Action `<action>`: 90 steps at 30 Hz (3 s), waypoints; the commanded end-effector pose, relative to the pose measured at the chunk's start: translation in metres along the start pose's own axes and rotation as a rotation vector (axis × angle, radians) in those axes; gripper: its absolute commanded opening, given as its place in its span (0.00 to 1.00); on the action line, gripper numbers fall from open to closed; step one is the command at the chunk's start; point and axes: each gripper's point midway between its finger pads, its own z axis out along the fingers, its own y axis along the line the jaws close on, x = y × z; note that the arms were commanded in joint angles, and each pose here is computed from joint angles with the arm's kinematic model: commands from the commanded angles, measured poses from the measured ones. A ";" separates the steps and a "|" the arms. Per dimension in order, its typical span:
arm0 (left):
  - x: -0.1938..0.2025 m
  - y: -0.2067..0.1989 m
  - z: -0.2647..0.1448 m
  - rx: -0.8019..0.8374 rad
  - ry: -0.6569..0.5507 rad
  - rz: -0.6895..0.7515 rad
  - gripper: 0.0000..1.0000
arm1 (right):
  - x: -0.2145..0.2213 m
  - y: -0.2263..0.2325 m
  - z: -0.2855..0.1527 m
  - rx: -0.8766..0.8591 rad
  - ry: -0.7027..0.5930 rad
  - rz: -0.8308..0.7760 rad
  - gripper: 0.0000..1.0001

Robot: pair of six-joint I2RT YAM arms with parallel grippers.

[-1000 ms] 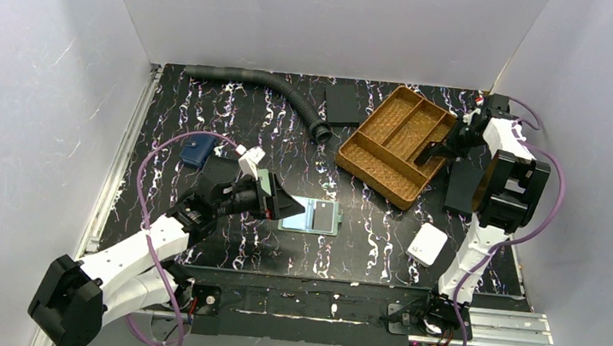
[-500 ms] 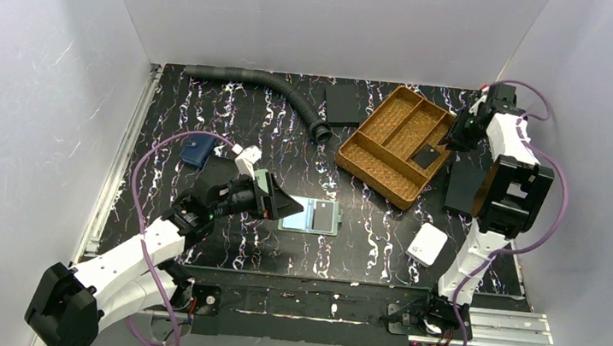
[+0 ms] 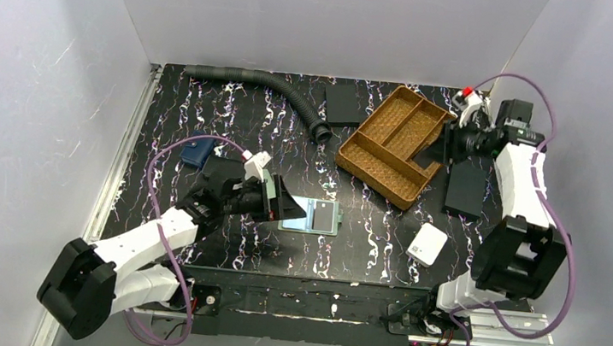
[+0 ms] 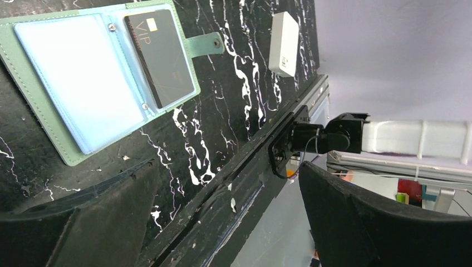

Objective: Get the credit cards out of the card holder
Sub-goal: Remove the credit card from the card holder.

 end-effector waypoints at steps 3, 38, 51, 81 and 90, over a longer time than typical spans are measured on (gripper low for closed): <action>0.000 0.004 0.013 -0.091 0.068 0.039 0.93 | 0.035 0.096 -0.008 -0.359 -0.089 -0.296 0.50; -0.013 0.015 0.022 -0.084 -0.023 -0.046 0.97 | 0.124 0.228 0.122 -0.553 0.171 -0.588 0.51; -0.009 0.015 0.033 -0.055 0.005 -0.025 0.94 | 0.141 0.225 0.128 -0.532 0.092 -0.555 0.51; 0.001 0.037 0.076 -0.106 0.114 -0.005 0.49 | 0.179 0.182 0.168 -0.357 0.259 -0.400 0.09; 0.004 0.045 0.086 -0.121 0.141 -0.009 0.47 | 0.182 0.174 0.171 -0.321 0.277 -0.397 0.06</action>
